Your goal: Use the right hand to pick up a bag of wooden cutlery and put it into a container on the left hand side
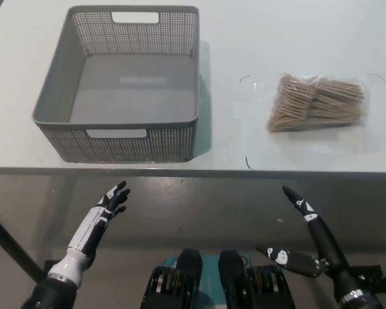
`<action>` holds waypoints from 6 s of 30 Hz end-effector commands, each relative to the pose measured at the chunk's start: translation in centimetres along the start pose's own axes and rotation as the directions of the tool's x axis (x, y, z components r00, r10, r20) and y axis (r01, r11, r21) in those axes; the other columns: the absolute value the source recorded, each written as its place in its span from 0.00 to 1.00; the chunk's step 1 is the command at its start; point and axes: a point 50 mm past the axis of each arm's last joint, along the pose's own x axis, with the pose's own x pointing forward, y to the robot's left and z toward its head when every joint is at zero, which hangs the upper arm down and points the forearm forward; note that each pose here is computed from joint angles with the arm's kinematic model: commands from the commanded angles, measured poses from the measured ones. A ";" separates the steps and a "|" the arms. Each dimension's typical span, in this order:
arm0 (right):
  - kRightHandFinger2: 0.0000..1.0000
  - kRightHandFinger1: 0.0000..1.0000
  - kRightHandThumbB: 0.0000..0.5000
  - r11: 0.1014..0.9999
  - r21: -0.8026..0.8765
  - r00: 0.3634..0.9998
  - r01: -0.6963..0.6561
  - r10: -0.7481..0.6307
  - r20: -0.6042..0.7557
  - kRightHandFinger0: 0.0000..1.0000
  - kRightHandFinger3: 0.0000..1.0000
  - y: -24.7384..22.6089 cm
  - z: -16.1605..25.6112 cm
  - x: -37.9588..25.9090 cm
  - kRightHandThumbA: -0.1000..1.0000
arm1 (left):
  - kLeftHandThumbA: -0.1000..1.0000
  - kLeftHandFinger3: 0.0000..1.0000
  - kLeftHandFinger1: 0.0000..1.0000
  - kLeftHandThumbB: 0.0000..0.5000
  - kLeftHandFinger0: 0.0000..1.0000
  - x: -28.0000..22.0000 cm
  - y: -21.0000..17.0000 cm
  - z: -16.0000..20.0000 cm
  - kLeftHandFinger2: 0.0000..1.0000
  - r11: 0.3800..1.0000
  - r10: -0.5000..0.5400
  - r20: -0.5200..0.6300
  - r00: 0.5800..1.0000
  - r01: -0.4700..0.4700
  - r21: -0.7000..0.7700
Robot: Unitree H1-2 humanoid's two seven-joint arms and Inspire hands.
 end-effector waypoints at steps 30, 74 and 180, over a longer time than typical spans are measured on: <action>1.00 1.00 0.77 0.673 -0.735 0.987 0.080 0.047 0.150 1.00 1.00 -27.4 19.6 12.1 1.00 | 1.00 1.00 1.00 0.40 1.00 0.0 1.6 1.4 1.00 0.999 -0.011 0.078 0.997 0.008 0.035; 1.00 1.00 1.00 0.412 -0.774 0.875 -0.482 0.265 -0.404 1.00 1.00 -22.9 18.5 28.6 1.00 | 1.00 1.00 1.00 0.51 1.00 -2.0 -0.6 -0.2 1.00 0.996 -0.062 0.035 0.997 0.059 0.062; 0.82 0.50 0.24 0.980 0.189 0.981 0.058 -0.022 -0.192 0.00 0.81 -16.1 8.5 28.6 0.00 | 1.00 1.00 1.00 0.90 1.00 -0.2 -1.1 1.5 1.00 0.974 -0.177 0.041 0.983 0.169 0.147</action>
